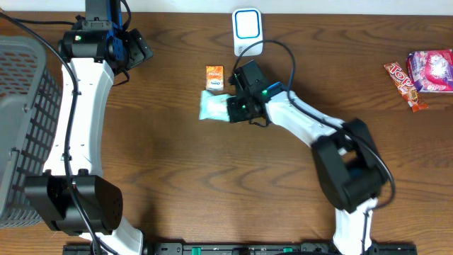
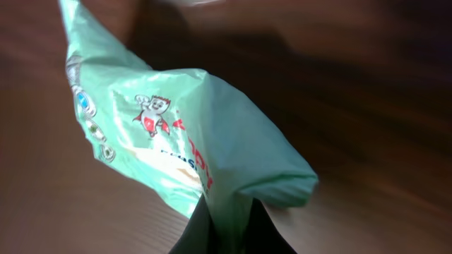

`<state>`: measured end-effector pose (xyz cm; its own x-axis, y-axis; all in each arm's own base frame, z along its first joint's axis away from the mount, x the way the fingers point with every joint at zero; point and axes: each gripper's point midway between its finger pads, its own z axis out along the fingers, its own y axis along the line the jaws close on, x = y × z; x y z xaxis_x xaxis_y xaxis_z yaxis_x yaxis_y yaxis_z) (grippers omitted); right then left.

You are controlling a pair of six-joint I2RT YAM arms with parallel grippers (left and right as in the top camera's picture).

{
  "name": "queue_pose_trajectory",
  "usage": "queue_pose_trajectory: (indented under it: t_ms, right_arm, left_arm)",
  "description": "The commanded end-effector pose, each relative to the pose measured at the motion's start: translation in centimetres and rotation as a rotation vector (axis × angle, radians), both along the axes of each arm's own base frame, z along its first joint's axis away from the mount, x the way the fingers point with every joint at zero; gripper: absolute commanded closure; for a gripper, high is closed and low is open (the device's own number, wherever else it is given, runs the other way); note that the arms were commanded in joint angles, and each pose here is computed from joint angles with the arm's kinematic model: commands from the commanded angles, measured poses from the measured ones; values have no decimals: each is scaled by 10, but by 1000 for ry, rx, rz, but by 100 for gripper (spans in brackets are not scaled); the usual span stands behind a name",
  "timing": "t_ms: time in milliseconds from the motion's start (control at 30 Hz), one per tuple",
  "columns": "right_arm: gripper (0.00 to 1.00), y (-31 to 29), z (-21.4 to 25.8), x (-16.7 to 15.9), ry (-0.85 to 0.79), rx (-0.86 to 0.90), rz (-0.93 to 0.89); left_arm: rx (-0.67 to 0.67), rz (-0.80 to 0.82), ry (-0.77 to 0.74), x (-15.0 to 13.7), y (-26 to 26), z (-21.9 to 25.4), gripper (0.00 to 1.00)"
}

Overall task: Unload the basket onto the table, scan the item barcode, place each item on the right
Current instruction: 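Grasp the mint-green wipes pack with the right gripper, then lift the wipes pack up to the scanner window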

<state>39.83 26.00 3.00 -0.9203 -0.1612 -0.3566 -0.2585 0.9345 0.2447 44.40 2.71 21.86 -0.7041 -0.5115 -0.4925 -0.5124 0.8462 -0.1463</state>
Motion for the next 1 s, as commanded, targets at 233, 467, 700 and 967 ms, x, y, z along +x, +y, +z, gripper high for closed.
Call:
queue_pose_trajectory:
  t_ms: [233,467,700,967]
  right_arm:
    - [99,-142,81,15,-368,-754,-377]
    - [99,-162,59,16,-376,-946,-394]
    - [97,-148,34,10,-364,-1038,-285]
    - [70,-78,30,-9,-438,-970,-117]
  left_arm:
    - [17,4,6,0,3,-2,2]
    - [17,4,5,0,3,-2,2]
    - [17,4,5,0,3,-2,2]
    - [17,4,6,0,3,-2,2]
